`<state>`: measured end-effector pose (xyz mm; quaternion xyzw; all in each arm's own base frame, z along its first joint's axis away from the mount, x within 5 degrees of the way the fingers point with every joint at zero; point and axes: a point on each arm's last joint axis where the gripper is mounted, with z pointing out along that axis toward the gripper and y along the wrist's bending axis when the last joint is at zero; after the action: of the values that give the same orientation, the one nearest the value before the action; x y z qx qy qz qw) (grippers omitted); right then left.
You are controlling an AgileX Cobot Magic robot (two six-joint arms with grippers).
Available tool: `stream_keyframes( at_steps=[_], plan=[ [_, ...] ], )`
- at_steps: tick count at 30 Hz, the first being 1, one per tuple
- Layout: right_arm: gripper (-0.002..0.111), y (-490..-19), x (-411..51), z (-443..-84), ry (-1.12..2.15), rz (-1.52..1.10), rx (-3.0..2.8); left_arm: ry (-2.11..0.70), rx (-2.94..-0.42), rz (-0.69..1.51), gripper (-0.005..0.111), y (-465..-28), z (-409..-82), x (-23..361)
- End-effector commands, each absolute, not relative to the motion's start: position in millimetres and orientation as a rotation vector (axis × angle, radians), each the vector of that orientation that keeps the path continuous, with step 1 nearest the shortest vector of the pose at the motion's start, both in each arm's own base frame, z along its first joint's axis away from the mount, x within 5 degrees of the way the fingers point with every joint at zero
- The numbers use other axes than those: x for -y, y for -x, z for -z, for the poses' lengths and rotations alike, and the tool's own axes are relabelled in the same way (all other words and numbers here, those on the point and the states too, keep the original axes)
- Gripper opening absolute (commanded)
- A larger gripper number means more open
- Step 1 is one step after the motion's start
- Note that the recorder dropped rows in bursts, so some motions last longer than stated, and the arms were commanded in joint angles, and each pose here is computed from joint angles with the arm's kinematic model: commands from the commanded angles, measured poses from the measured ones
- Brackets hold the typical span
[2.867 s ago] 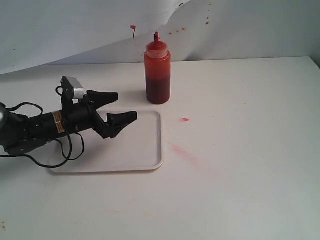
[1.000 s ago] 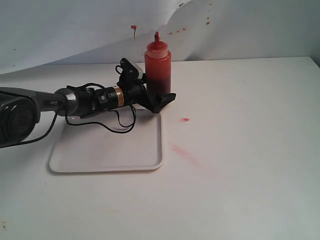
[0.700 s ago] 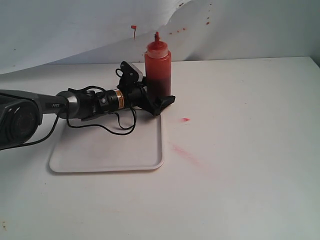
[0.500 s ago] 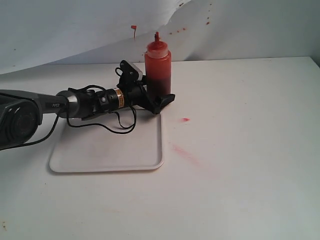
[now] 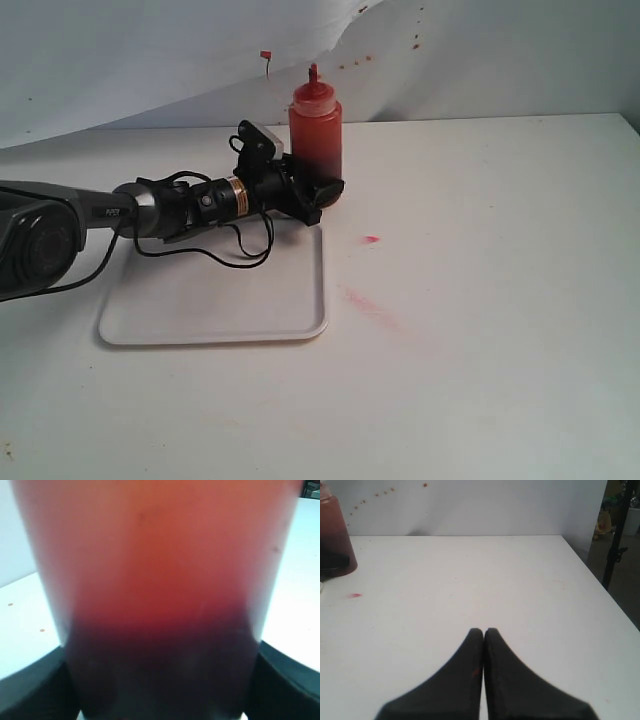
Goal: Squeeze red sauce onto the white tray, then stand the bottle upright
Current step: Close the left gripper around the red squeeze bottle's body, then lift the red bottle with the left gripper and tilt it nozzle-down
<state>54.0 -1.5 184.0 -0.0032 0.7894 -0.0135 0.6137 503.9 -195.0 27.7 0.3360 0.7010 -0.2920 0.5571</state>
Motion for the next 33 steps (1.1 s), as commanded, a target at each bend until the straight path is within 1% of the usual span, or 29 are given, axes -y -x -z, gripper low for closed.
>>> stream_keyframes(
  at_steps=[1, 5, 8, 11, 12, 16, 17, 20, 23, 24, 27, 33],
  plan=[
    [0.0, -53.7, 1.6, -183.1, 0.004, 0.034, -1.817, -0.787, -1.591, 0.739, 0.0, -502.8, -36.0, 199.6],
    [0.0, -53.7, 1.6, -183.1, 0.004, 0.034, -1.817, -0.78, -1.577, 0.739, 0.001, -504.4, -41.7, 197.6],
    [0.0, -53.7, 1.6, -183.1, 0.004, 0.034, -1.817, -0.809, -1.515, 0.749, 0.001, -506.4, -57.7, 190.9],
    [0.0, -53.7, 1.6, -183.1, 0.004, 0.034, -1.817, -0.916, -1.333, 0.844, 0.0, -501.8, -90.2, 175.8],
    [0.0, -53.7, 1.6, -183.1, 0.004, 0.034, -1.817, -0.935, -1.252, 0.926, 0.0, -498.1, -105.9, 165.2],
    [0.0, -53.7, 1.6, -183.1, 0.004, 0.034, -1.817, -0.89, -1.338, 0.985, 0.0, -503.0, -122.5, 138.5],
    [0.0, -53.7, 1.6, -183.1, 0.004, 0.034, -1.817, -0.915, -1.382, 0.99, 0.0, -502.9, -130.6, 124.0],
    [0.0, -53.7, 1.6, -183.1, 0.004, 0.034, -1.817, -1.112, -1.446, 0.919, 0.0, -487.2, -155.7, 100.7],
    [0.0, -53.7, 1.6, -183.1, 0.004, 0.034, -1.817, -1.106, -1.477, 0.9, 0.0, -463.7, -186.4, 84.5],
    [0.0, -53.7, 1.6, -183.1, 0.004, 0.034, -1.817, -1.115, -1.475, 0.895, 0.0, -450.7, -201.0, 84.7],
    [0.0, -53.7, 1.6, -183.1, 0.004, 0.034, -1.817, -1.096, -1.534, 0.788, 0.0, -430.5, -223.4, 81.8],
    [0.0, -53.7, 1.6, -183.1, 0.004, 0.034, -1.817, -1.115, -1.51, 0.761, 0.0, -367.4, -268.0, 81.1]
  ],
)
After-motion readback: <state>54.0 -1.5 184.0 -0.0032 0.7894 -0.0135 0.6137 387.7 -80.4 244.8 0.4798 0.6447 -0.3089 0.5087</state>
